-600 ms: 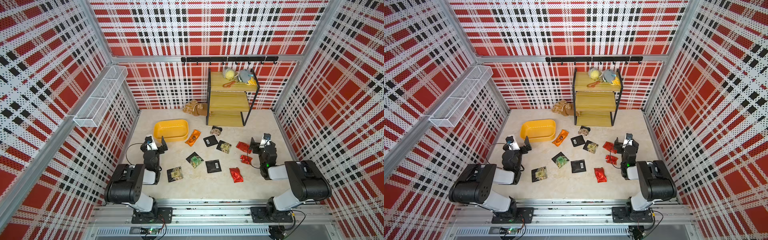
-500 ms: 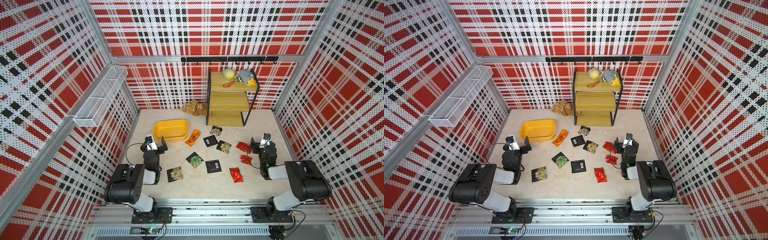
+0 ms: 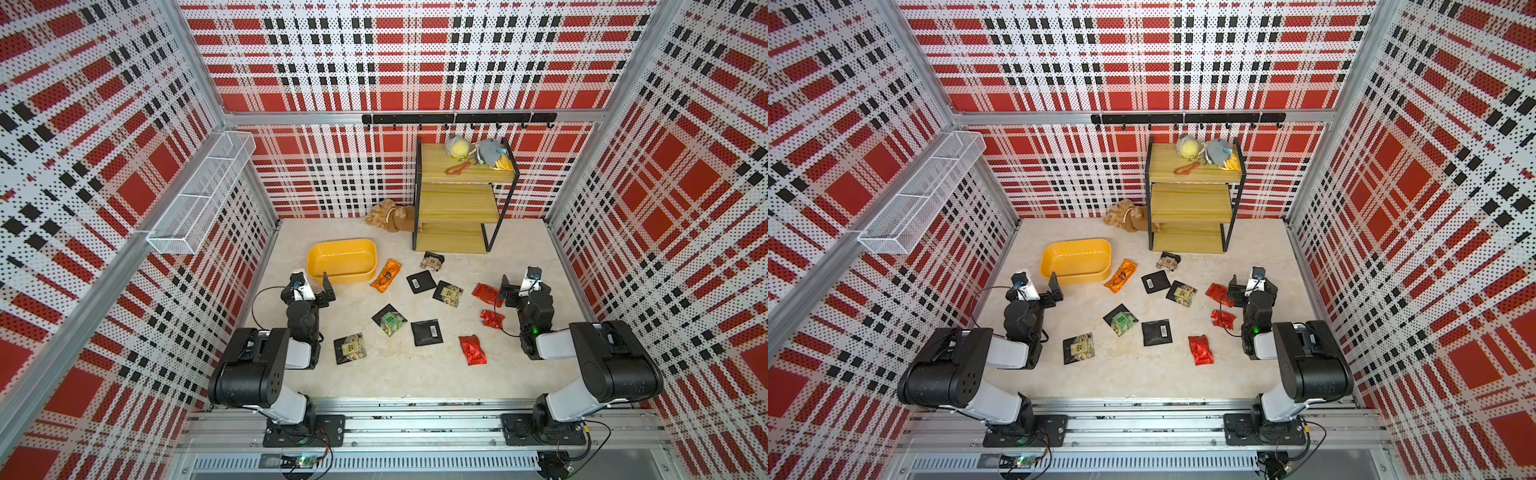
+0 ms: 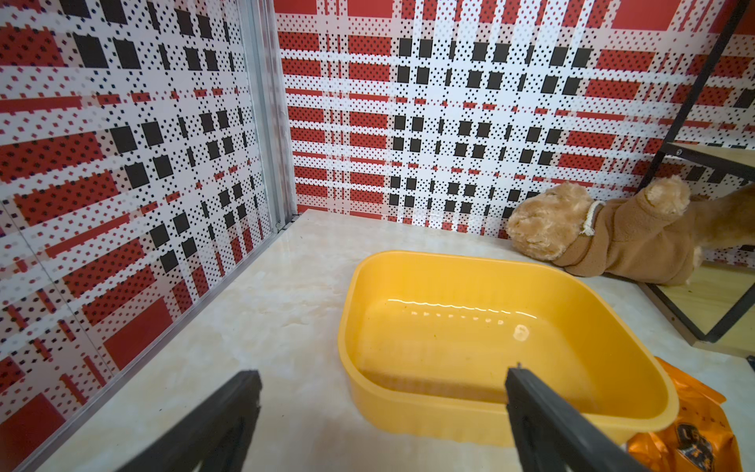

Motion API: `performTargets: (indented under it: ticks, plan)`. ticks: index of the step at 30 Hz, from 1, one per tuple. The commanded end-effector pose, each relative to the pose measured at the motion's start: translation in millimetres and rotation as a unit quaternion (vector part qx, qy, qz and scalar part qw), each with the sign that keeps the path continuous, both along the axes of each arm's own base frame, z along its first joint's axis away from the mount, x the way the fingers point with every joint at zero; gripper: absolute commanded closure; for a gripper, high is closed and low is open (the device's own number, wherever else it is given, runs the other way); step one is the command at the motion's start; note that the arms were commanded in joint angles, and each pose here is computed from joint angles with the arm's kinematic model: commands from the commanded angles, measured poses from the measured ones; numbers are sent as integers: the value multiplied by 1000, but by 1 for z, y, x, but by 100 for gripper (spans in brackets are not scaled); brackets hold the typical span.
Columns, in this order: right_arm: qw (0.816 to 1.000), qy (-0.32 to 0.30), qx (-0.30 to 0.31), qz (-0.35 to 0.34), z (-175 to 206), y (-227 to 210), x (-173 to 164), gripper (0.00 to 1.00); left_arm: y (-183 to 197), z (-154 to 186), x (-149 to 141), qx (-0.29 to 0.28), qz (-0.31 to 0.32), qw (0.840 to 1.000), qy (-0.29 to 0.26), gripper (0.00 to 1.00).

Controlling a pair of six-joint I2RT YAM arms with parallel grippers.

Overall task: Put the tea bags into the storage box
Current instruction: Pick up the tea bag from the center of the board.

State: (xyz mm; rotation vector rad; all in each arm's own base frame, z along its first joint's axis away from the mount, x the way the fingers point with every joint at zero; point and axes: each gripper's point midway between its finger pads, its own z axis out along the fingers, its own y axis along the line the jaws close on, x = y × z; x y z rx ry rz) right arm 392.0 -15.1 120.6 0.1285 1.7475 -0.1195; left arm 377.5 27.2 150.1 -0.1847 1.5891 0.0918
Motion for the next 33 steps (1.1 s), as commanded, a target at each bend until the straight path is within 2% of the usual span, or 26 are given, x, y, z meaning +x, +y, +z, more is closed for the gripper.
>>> performTargets:
  ticks: [1,17,21,24,27,31,33]
  plan:
    - [1000,-6,-3,-3,5,-3,-2,0,-1,-1,2,5,-2,1000,2,1]
    - [1000,-7,-4,-12,6,-6,-2,0,-2,-1,-1,10,8,1000,2,1]
    - [998,55,0,-38,28,-12,18,0,0,20,2,20,49,999,-2,0]
    - [998,43,25,-24,48,-3,19,0,-3,29,8,37,70,996,35,0]
    - [997,73,25,-21,45,6,15,0,-11,47,2,10,63,998,29,3]
    - [995,100,12,3,63,31,8,0,-30,80,-11,-65,35,997,8,9]
    - [994,104,20,8,78,42,4,0,-48,90,-19,-84,14,996,15,5]
